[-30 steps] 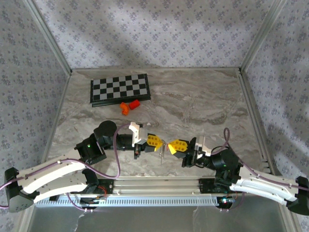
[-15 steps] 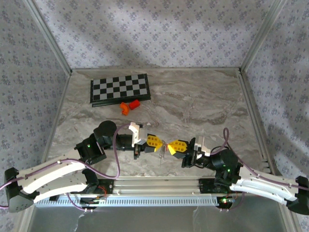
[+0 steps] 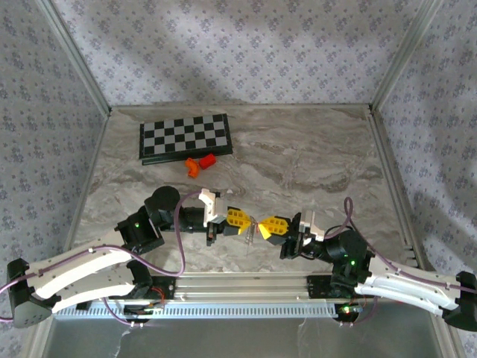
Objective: Put the keys on the keyring
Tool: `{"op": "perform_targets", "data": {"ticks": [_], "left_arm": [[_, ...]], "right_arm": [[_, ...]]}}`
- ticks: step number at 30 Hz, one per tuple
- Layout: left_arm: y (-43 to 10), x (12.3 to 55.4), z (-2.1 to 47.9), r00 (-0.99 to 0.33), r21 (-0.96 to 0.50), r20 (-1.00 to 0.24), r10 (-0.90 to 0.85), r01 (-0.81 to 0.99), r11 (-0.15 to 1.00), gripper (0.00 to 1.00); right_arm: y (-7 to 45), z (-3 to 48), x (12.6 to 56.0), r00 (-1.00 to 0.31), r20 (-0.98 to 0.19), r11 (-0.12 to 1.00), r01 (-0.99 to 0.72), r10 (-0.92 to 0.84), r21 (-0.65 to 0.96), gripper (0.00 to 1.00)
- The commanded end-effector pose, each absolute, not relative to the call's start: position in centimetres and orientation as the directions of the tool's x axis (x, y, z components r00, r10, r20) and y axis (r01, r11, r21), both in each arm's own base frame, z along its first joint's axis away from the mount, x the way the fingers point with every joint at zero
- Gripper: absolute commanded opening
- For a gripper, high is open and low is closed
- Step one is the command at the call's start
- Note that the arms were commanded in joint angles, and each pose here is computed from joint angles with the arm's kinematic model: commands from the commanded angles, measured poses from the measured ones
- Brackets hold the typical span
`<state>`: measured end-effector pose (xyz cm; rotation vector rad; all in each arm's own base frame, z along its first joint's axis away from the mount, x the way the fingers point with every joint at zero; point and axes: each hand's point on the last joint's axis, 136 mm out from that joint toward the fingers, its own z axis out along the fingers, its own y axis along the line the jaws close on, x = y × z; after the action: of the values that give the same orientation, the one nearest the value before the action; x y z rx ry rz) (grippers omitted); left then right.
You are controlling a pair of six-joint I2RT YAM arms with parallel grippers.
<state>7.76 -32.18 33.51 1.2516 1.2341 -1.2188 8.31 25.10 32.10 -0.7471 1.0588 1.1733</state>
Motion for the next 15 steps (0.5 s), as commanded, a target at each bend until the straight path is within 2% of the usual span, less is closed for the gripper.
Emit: {"op": "perform_targets", "data": {"ticks": [1,15], "left_arm": [[-31.72,7.02,36.37,0.037,0.039,-0.999,-0.036,0.998,-0.046,0.00],[-31.71,7.13,36.34,0.039,0.040,-0.999,-0.034,0.998,-0.040,0.00]], "right_arm": [[24.88,33.47,7.73,0.039,-0.921,0.229,-0.972,0.388,0.056,0.00],[24.77,33.57,7.71,0.039,-0.918,0.229,-0.972,0.394,0.057,0.00]]}}
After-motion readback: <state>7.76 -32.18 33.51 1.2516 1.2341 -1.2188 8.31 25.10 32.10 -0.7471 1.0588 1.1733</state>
